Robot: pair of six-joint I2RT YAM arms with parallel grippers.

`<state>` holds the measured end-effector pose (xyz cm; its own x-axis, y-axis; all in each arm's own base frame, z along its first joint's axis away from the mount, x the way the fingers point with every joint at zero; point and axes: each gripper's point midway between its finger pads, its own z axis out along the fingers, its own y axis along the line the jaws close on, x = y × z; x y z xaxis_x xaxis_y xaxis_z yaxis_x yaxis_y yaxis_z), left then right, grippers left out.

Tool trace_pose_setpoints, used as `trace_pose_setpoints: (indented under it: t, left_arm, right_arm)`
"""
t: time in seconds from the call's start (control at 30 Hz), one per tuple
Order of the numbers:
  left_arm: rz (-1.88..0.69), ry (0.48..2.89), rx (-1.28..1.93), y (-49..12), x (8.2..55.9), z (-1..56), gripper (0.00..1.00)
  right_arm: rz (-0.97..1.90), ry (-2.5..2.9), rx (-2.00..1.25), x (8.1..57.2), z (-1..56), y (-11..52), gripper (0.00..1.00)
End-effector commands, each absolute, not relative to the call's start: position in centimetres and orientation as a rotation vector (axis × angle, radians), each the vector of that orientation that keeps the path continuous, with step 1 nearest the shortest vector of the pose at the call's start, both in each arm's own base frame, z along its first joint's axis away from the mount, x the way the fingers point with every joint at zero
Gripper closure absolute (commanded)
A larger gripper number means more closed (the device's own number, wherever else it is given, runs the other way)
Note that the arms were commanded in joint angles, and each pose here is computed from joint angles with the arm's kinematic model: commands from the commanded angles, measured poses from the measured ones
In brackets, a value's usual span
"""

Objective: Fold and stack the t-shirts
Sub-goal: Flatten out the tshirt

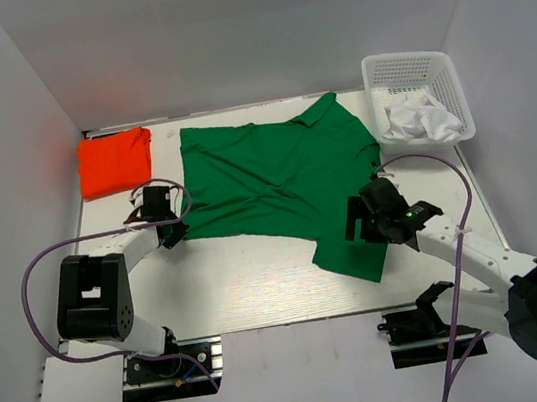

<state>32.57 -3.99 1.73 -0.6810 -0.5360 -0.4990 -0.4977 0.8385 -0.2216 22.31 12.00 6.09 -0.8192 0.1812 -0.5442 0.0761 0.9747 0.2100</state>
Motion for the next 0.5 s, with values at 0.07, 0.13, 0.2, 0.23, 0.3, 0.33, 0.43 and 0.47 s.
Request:
trace_pose_setpoints:
  t: [0.07, 0.13, 0.2, 0.23, 0.3, 0.33, 0.43, 0.47]
  left_arm:
    - [-0.060, 2.554, -0.807, -3.9, 29.0, 1.1, 1.00]
    - [-0.027, 2.540, -0.866, -3.3, 27.8, 1.6, 1.00]
    - [0.006, 2.501, -0.897, -2.7, 26.5, 2.4, 1.00]
    - [0.014, 2.482, -0.945, -2.4, 25.7, 2.4, 1.00]
    - [0.011, 2.457, -0.961, -2.2, 25.1, 2.9, 1.00]
    - [-0.010, 2.429, -0.970, -2.2, 24.8, 3.3, 1.00]
    - [-0.016, 2.396, -0.979, -2.0, 24.5, 3.7, 1.00]
    - [-0.022, 2.388, -0.977, -2.0, 24.6, 3.9, 1.00]
  right_arm:
    - [0.146, 2.784, 0.312, 16.7, 4.9, 10.5, 0.10]
    - [0.132, 2.869, 0.344, 15.1, 3.9, 10.6, 0.10]
    - [0.120, 2.942, 0.346, 13.8, 3.1, 10.8, 0.10]
    - [0.116, 2.954, 0.349, 13.5, 2.9, 10.9, 0.11]
    - [0.150, 2.986, 0.343, 13.0, 2.6, 11.5, 0.11]
    - [0.160, 2.987, 0.338, 13.1, 2.4, 11.8, 0.11]
    - [0.147, 2.990, 0.346, 13.1, 1.7, 11.8, 0.13]
    - [0.142, 2.998, 0.338, 12.9, 1.4, 11.8, 0.13]
